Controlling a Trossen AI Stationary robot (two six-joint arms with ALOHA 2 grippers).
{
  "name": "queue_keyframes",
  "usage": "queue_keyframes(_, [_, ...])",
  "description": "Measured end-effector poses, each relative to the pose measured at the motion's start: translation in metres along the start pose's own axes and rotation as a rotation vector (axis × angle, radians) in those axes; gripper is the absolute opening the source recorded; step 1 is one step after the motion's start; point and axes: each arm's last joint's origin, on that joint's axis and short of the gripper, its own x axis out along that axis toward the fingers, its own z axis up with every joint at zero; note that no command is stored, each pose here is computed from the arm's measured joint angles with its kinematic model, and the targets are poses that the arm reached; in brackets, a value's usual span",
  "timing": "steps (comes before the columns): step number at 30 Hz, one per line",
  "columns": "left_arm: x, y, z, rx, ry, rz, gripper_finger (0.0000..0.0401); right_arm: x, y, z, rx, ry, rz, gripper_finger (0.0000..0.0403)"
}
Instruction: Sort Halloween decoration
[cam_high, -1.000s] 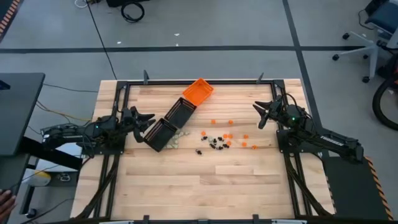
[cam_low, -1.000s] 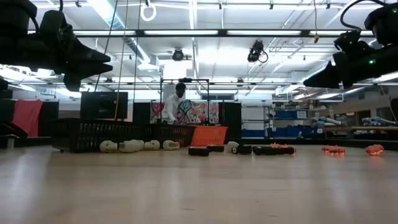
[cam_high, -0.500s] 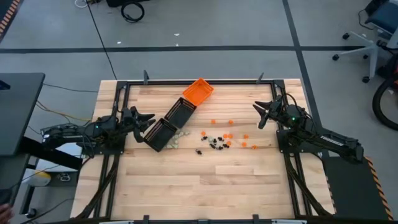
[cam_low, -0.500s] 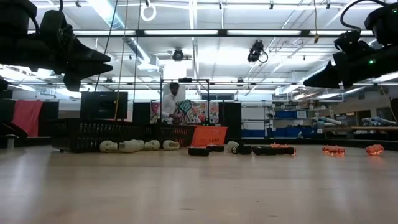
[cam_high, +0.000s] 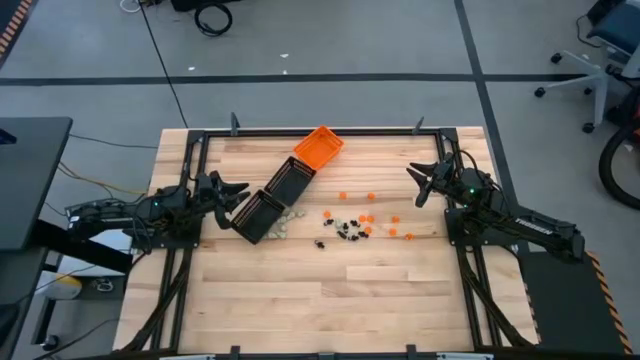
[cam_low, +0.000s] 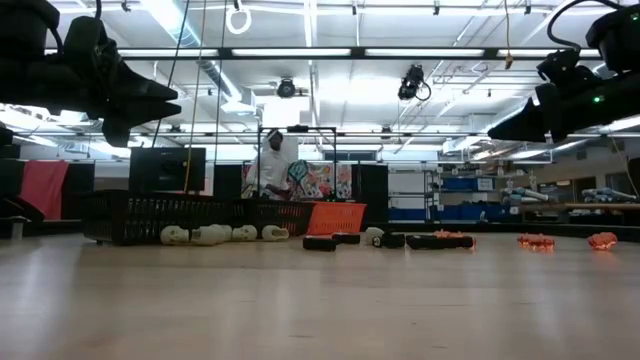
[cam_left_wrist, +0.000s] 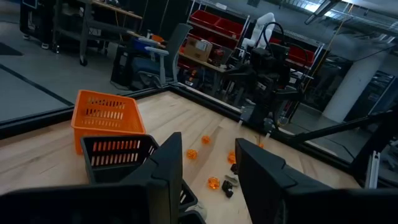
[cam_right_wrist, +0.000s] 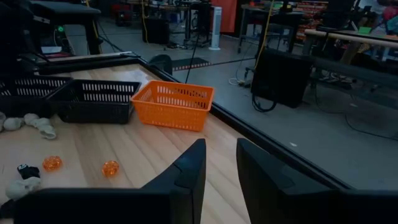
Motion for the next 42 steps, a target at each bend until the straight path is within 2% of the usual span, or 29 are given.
queue_keyframes(39, [0.0,0.0,0.0001,0.0,0.0,0.0,0.0125,0.0,0.0,0.0,0.0,0.0,0.0,0.0094])
queue_keyframes(42, [0.0001,-0.0002,0.0006,-0.034,-0.011,-0.003,0.0125,0.0,0.0,0.0,0.0,0.0,0.0,0.0094])
